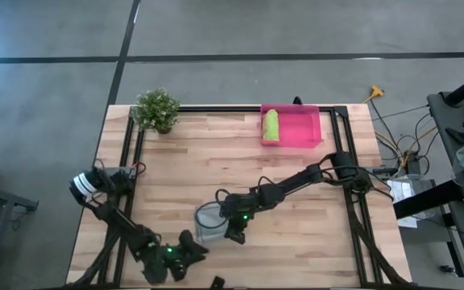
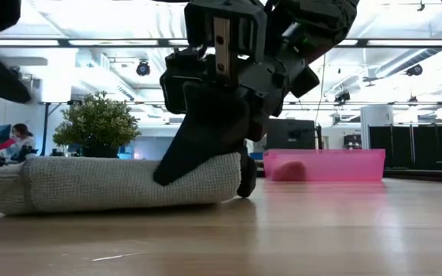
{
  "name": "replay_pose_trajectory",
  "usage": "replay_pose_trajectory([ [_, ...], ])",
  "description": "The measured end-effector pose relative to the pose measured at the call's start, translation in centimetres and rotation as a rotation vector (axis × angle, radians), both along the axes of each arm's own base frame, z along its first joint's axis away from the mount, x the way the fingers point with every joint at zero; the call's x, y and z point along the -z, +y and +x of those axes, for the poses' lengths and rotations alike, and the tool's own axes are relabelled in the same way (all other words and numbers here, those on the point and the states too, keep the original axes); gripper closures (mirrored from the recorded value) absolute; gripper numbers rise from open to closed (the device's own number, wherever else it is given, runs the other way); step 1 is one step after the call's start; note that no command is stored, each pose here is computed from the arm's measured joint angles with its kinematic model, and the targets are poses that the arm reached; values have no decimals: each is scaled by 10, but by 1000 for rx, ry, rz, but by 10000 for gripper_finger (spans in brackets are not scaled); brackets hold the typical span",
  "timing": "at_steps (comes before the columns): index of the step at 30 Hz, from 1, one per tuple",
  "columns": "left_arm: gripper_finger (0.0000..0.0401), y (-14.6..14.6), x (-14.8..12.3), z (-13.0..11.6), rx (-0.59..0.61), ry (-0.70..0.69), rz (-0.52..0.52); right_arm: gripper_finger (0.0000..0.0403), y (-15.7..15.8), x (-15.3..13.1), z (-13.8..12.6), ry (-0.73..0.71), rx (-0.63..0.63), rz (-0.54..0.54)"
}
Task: Roll microfiber towels into tight, uniform cylinder then place into a basket
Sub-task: Roll the gray microfiber cloth
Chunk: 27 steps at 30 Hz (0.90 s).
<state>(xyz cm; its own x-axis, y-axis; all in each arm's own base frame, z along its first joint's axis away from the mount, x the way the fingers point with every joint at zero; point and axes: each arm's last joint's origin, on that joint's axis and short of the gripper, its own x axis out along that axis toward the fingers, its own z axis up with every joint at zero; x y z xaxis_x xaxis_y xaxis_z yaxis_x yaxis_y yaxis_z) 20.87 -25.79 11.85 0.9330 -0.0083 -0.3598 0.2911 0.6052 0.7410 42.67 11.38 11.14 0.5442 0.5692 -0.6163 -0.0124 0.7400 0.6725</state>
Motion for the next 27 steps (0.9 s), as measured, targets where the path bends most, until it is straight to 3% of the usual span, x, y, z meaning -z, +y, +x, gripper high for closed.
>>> replay_pose_trajectory([
  [2, 251, -4, 5, 6, -95, -16, 102, 391, 0, 0, 0, 4, 6, 6],
  [5, 251, -11, 11, 12, -173, -37, 175, 390, 1, -1, 1, 1, 17, 23],
  [10, 251, -14, 9, 14, -181, -36, 176, 390, 2, -2, 1, -8, 19, 30],
  [16, 278, -1, 5, 19, -269, -2, 84, 390, 3, -3, 2, -20, 15, 33],
  [22, 359, 22, -7, 31, -353, 315, -123, 390, 7, -3, 1, -24, 1, 31],
  [25, 372, 26, -23, 36, -377, 385, -248, 390, 7, -3, 1, -36, -11, 20],
  [27, 369, 25, -27, 37, -379, 386, -279, 390, 7, -3, 1, -47, -17, 14],
])
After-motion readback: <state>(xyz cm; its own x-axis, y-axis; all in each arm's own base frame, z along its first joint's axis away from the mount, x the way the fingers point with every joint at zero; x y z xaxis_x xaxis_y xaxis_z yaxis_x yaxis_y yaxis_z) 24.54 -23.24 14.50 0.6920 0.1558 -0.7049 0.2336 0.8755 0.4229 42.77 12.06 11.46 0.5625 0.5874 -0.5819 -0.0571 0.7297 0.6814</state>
